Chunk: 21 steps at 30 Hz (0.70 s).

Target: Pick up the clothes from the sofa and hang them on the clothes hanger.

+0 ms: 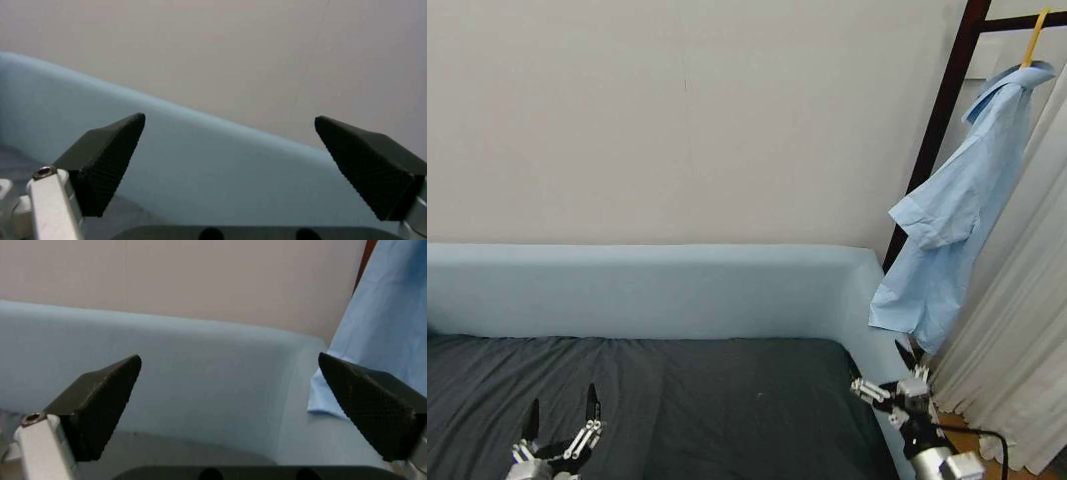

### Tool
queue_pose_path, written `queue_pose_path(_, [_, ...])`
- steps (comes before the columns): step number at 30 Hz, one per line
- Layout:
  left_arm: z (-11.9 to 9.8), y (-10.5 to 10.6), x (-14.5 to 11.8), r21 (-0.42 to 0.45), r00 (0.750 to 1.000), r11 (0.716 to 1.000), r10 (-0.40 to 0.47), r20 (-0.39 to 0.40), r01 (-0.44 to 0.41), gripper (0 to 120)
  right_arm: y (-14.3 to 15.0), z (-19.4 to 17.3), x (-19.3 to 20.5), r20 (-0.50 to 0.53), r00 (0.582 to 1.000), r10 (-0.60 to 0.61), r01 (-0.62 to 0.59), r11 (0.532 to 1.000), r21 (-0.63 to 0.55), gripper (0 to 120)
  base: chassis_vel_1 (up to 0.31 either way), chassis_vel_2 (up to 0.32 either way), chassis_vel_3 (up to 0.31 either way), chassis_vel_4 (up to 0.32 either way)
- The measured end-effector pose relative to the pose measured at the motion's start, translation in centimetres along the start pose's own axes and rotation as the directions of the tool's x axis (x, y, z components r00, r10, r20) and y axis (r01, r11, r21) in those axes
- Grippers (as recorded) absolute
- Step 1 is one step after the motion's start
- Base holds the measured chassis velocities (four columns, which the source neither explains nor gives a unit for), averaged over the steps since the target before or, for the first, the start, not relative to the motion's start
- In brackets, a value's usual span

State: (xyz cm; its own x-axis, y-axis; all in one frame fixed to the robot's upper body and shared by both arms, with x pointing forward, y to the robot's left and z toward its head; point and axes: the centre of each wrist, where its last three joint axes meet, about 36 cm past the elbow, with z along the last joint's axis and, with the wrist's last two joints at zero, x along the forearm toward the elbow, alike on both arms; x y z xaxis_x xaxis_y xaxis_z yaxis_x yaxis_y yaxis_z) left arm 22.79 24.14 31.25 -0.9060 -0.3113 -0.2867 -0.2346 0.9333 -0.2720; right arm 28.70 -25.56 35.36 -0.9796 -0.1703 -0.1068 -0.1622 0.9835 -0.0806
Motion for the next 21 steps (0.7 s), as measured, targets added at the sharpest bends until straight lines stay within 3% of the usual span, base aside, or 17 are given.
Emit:
queue_pose_path(4, [0.1,-1.3,0.0,0.01,0.998,1.0,0.002,-0.056,-0.001,100,0.8,0.0,0.5,-0.029,1.0,0.012,-0.012,1.0,-0.001,100,0.0,0.0,0.0,0.0])
queue_pose_path(8, [-1.7,-2.6,-1.0,0.042,0.988,0.997,0.062,-0.139,-0.057,100,0.5,-3.2,-0.3,-0.043,0.999,0.027,-0.027,1.0,0.008,100,0.0,0.0,0.0,0.0])
queue_pose_path(12, [-5.6,-2.7,-2.6,0.054,0.969,0.987,0.158,-0.188,-0.151,100,0.2,-8.2,-0.4,-0.029,0.999,0.041,-0.042,0.998,-0.039,100,0.0,0.0,0.0,0.0])
queue_pose_path(13, [-5.6,-2.7,-2.6,0.054,0.969,0.987,0.158,-0.188,-0.151,100,0.2,-8.2,-0.4,-0.029,0.999,0.041,-0.042,0.998,-0.039,100,0.0,0.0,0.0,0.0])
queue_pose_path(17, [-10.6,-3.5,-3.4,0.072,0.957,0.978,0.209,-0.202,-0.198,100,0.3,-9.7,0.5,-0.002,0.998,0.056,-0.056,0.997,-0.052,100,0.0,0.0,0.0,0.0])
queue_pose_path(21, [-11.4,-3.5,-3.8,0.071,0.953,0.976,0.218,-0.21,-0.208,100,0.2,-9.4,0.5,-0.001,0.998,0.063,-0.063,0.997,-0.047,100,0.0,0.0,0.0,0.0])
